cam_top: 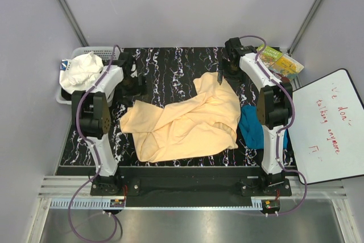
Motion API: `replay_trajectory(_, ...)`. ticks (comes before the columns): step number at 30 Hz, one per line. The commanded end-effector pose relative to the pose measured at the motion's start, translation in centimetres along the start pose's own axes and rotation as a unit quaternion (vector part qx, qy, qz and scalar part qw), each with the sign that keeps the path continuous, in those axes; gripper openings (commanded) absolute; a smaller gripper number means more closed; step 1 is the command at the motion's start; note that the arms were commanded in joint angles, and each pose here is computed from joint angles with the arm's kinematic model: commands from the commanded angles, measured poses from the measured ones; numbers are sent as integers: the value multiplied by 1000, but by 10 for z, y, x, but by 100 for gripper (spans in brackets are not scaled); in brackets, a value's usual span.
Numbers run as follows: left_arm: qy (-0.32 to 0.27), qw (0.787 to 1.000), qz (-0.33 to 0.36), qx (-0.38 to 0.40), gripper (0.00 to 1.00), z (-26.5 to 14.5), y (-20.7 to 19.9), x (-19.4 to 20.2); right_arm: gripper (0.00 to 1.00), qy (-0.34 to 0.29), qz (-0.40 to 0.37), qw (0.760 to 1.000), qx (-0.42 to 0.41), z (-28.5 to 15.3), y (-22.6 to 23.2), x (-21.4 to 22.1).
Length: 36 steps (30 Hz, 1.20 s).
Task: Fold and stack the t-shirts
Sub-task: Flatten out the tshirt
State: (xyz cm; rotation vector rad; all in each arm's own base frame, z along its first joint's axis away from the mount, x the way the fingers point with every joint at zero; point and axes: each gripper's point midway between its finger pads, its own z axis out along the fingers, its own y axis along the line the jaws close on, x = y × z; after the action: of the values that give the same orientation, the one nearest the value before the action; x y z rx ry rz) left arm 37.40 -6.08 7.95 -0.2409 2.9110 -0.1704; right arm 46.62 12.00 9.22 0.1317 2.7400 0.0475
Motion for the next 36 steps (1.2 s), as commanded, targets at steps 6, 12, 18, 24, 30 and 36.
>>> replay_trajectory(6, -6, 999, 17, 38, 80, 32, -18, -31, 84, 4, 4, 1000, -11, -1, 3, 1)
replay_trajectory(12, -4, 999, 22, 30, 0, 33, -15, -33, 83, 2, 4, 1000, -10, -2, 2, 0)
replay_trajectory(18, -54, 998, 26, 18, 0, -10, -10, -37, 84, -8, 4, 1000, -11, -5, 4, -7)
replay_trajectory(24, -102, 994, 27, 10, 0, -60, -6, -33, 86, -18, 11, 999, -49, 4, 25, -28)
replay_trajectory(30, -98, 995, 31, 9, 0, -73, -1, -11, 88, -36, 15, 999, -34, 39, 24, -58)
replay_trajectory(36, -84, 996, 31, 9, 0, -68, 3, 5, 88, -30, 38, 999, -6, 83, -2, -67)
